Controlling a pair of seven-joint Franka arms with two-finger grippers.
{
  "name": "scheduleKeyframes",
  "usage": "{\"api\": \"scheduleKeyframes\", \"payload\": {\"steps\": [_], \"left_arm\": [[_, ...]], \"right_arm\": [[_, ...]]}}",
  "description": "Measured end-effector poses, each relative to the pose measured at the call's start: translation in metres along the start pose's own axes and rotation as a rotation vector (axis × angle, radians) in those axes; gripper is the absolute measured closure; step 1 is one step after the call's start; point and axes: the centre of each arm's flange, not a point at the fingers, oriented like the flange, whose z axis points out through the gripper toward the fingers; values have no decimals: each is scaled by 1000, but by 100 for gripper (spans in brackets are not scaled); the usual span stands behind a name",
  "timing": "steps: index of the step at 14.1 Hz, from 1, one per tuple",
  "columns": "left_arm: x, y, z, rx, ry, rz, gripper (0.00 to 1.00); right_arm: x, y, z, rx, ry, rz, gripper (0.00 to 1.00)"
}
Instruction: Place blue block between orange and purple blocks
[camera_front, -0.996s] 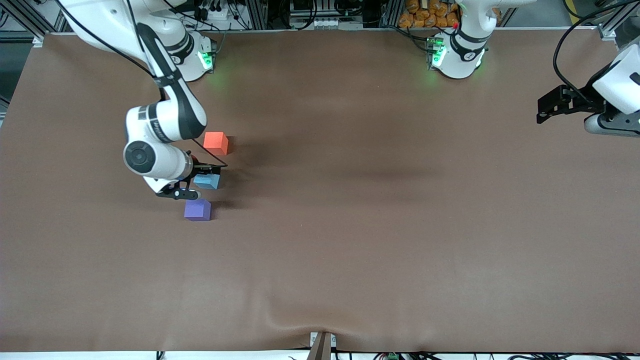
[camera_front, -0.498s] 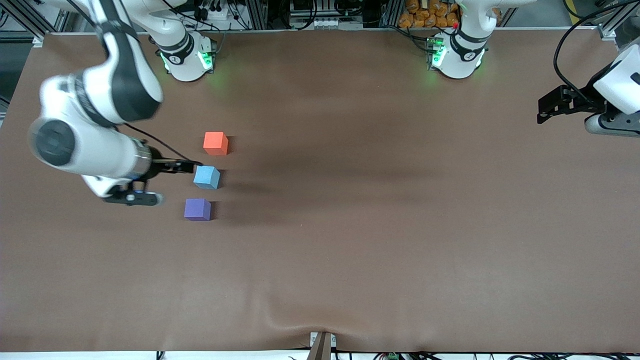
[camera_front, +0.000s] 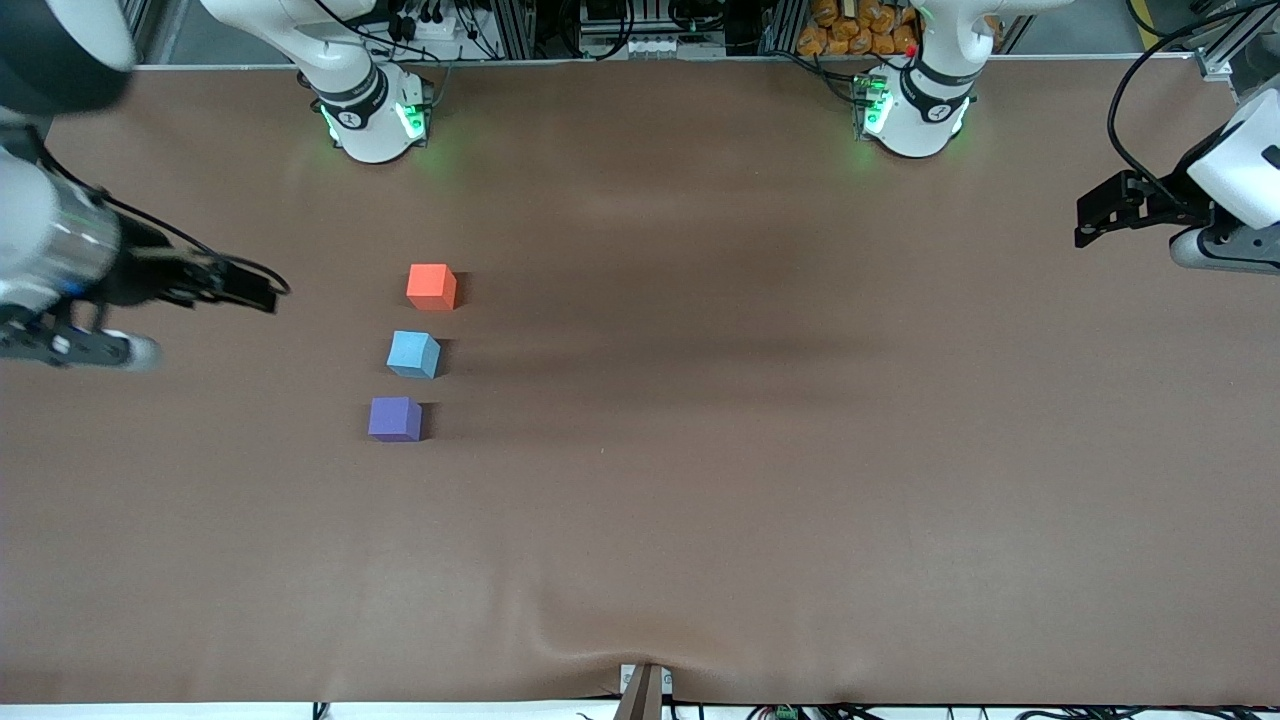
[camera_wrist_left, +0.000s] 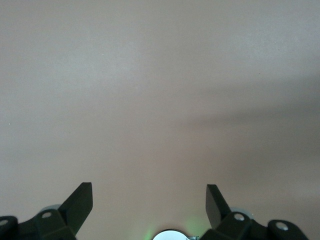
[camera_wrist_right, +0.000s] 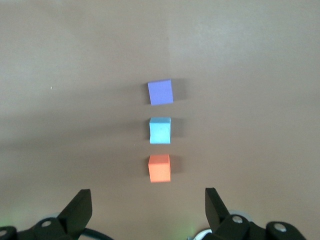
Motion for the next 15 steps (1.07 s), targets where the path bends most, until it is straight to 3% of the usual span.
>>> {"api": "scheduleKeyframes", "payload": {"steps": [5,9,15], "left_arm": [[1,-1,2,0,-3,-2,0],[1,-1,2,-1,-4,-2,0],[1,-2,2,-1,-5,-3,0]], "right_arm": [[-11,45,-35,18,31,-40,0],[-36,28,-57,28,62,-94,0],[-66,31,-46,-8,46,-81,0]]}}
